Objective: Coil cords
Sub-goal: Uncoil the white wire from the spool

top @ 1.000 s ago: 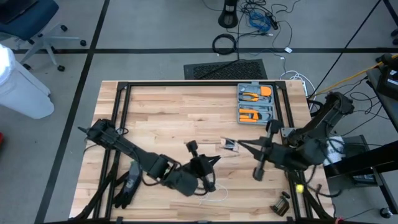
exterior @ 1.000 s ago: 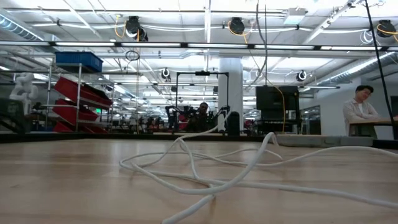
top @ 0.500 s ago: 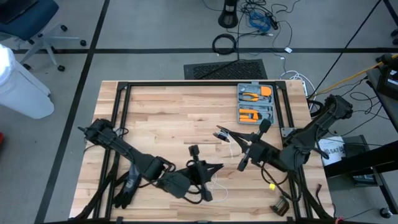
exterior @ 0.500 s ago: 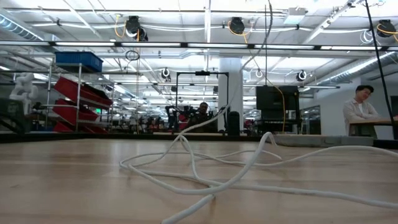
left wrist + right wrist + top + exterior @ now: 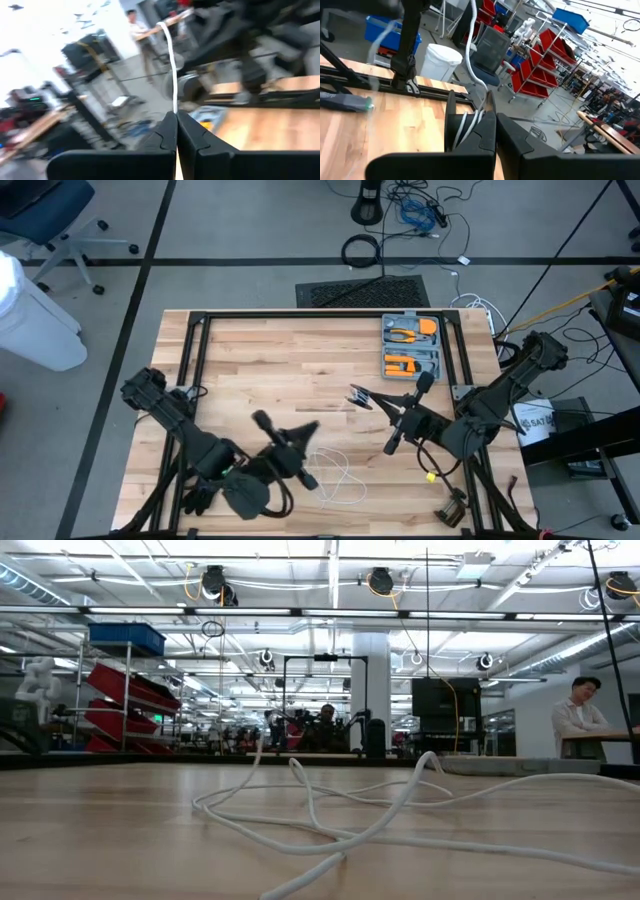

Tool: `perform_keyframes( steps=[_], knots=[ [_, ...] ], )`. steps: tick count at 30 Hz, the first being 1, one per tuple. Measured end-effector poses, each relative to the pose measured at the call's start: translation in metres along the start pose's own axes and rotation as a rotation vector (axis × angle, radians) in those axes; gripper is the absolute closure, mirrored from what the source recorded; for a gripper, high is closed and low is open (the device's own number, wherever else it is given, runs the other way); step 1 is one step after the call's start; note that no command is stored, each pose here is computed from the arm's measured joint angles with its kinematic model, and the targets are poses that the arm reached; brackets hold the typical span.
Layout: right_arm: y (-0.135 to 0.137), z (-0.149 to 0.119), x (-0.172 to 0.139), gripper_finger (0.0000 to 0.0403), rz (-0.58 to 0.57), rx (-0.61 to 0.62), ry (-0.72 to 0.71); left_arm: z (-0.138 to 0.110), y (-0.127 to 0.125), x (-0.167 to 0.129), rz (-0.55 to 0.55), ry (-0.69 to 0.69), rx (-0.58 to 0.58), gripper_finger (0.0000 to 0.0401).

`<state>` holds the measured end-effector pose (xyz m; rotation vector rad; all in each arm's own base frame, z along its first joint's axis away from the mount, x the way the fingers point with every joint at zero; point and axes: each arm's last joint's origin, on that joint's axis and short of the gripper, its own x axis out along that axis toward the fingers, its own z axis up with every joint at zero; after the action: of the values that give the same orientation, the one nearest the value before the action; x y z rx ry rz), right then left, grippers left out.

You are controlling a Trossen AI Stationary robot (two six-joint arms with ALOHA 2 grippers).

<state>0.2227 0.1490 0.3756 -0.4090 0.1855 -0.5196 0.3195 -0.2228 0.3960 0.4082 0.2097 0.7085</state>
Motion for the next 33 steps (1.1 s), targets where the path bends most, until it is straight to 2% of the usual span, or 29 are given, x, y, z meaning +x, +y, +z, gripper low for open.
perform_keyframes(
  steps=[7,15,18,23,33],
  knots=[
    [-0.001,0.006,-0.017,0.0403,0.053,0.047,-0.041,-0.002,0.007,-0.007,0.096,0.013,0.040,0.0399],
    [-0.017,0.015,-0.048,0.0403,0.150,0.151,-0.100,-0.011,0.008,-0.008,0.102,0.020,0.042,0.0399],
    [-0.025,0.017,-0.058,0.0403,0.186,0.181,-0.120,-0.021,0.008,-0.008,0.066,0.032,0.015,0.0399],
    [-0.034,0.019,-0.068,0.0403,0.219,0.213,-0.140,-0.038,0.006,-0.002,-0.071,0.126,-0.096,0.0399],
    [-0.048,0.036,-0.059,0.0403,0.135,0.203,-0.207,-0.071,-0.017,0.030,-0.154,0.260,-0.137,0.0399]
  ],
)
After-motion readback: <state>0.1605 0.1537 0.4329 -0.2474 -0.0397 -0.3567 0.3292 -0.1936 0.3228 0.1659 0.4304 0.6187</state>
